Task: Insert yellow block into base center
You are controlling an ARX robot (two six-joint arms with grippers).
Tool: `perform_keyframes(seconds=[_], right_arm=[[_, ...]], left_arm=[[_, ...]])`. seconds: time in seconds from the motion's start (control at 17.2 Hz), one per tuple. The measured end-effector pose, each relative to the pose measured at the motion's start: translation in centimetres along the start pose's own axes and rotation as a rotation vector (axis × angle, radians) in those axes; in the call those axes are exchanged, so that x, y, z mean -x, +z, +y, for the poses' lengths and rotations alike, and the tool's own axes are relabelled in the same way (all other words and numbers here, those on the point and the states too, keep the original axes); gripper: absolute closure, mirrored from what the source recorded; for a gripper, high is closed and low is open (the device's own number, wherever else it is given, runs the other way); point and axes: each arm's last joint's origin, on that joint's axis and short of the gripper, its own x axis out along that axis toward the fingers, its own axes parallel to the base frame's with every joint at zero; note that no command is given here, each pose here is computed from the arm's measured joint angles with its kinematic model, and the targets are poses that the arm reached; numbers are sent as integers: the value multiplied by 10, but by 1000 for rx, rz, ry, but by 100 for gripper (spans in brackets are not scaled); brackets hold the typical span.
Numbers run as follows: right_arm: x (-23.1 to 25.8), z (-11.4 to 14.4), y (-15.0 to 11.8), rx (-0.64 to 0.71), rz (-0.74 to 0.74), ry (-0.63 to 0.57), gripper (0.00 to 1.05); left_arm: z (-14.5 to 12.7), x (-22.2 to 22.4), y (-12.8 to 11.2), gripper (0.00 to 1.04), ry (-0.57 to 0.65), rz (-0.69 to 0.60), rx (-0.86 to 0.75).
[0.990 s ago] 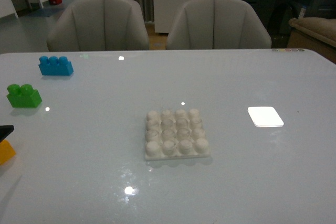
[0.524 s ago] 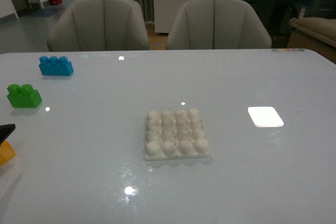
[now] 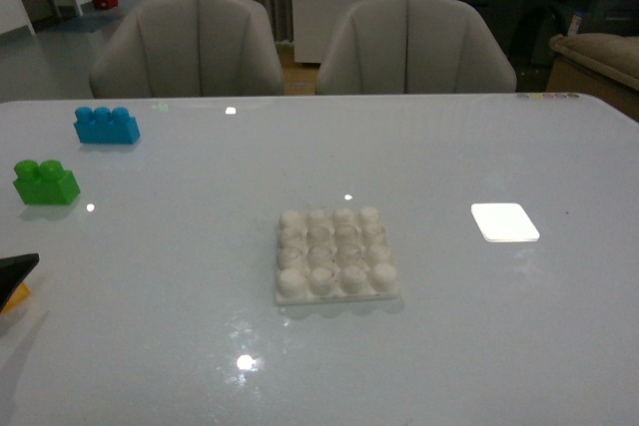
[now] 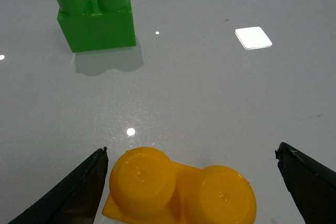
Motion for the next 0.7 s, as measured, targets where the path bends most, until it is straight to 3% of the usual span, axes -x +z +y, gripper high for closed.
perform_keyframes(seconds=[0.17, 0.35, 0.58, 0.7], right_arm=[[0, 0, 0, 0, 0, 0, 6], [0, 0, 0, 0, 0, 0, 6], [0, 0, 0, 0, 0, 0, 6], [0, 0, 0, 0, 0, 0, 6]], left_arm=[[-1, -2, -4, 7, 1, 0, 2], [0, -4, 0, 42, 6, -22, 0], [-2, -3, 0, 46, 3, -29, 10], [-16, 4, 4, 46, 7, -21, 36]])
